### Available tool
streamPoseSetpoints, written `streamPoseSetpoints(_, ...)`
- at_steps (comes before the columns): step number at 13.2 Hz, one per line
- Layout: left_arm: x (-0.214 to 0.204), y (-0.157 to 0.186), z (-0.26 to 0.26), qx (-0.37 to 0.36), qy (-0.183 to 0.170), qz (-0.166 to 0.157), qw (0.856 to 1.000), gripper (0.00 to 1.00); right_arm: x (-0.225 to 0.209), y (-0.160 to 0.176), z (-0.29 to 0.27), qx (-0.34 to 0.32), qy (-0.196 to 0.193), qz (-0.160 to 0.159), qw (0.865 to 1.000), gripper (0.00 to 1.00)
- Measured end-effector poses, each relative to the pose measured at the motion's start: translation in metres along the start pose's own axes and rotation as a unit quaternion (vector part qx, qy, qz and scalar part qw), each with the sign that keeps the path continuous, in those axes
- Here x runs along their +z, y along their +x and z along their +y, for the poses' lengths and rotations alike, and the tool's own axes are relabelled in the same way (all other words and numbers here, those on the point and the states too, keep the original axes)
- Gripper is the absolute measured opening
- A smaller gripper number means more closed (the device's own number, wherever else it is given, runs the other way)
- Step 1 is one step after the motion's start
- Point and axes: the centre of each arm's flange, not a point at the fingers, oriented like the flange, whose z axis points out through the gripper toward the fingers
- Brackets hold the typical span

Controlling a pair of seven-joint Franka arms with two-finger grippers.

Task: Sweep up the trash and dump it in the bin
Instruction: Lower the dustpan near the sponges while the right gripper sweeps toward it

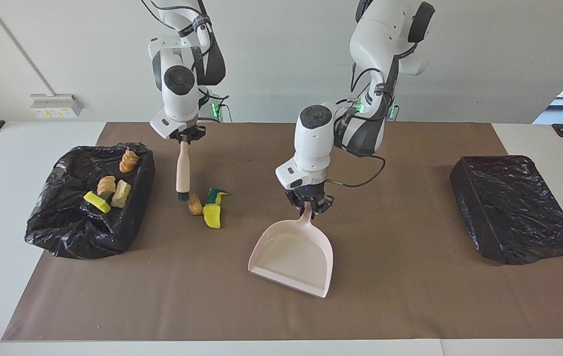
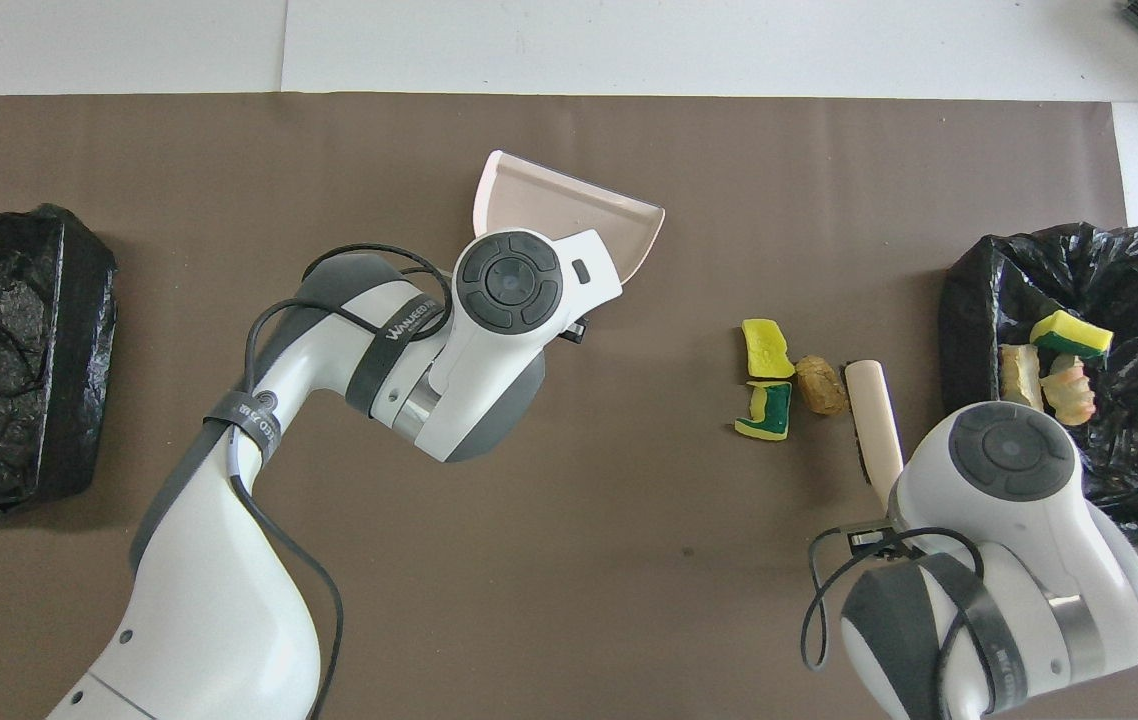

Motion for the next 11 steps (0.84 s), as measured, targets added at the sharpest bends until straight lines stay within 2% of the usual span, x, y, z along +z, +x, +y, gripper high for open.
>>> streamPoseSetpoints(2,-0.019,-0.011,-0.022,0.079,0.003,-0.019,0.997,0.32,0.005,0.02,-0.002,-0.014,-0.021,-0.006,1.0,0.26)
streamPoseSetpoints(6,-0.011,-0.028,-0.041,0.226,-0.004,-0.044,0.973,0.32,0.012,0.053,-0.008,-0.023,-0.014,-0.022,0.999,0.26)
streamPoseSetpoints(9,0.001,-0.039,-0.041,0.354,-0.015,-0.054,0.934,0.32,0.011,0.059,-0.019,-0.015,0.03,-0.044,0.998,0.26)
streamPoseSetpoints(11,0.003,-0.046,-0.037,0.399,-0.018,-0.051,0.915,0.32,0.004,0.058,-0.033,-0.008,0.079,-0.076,0.994,0.26)
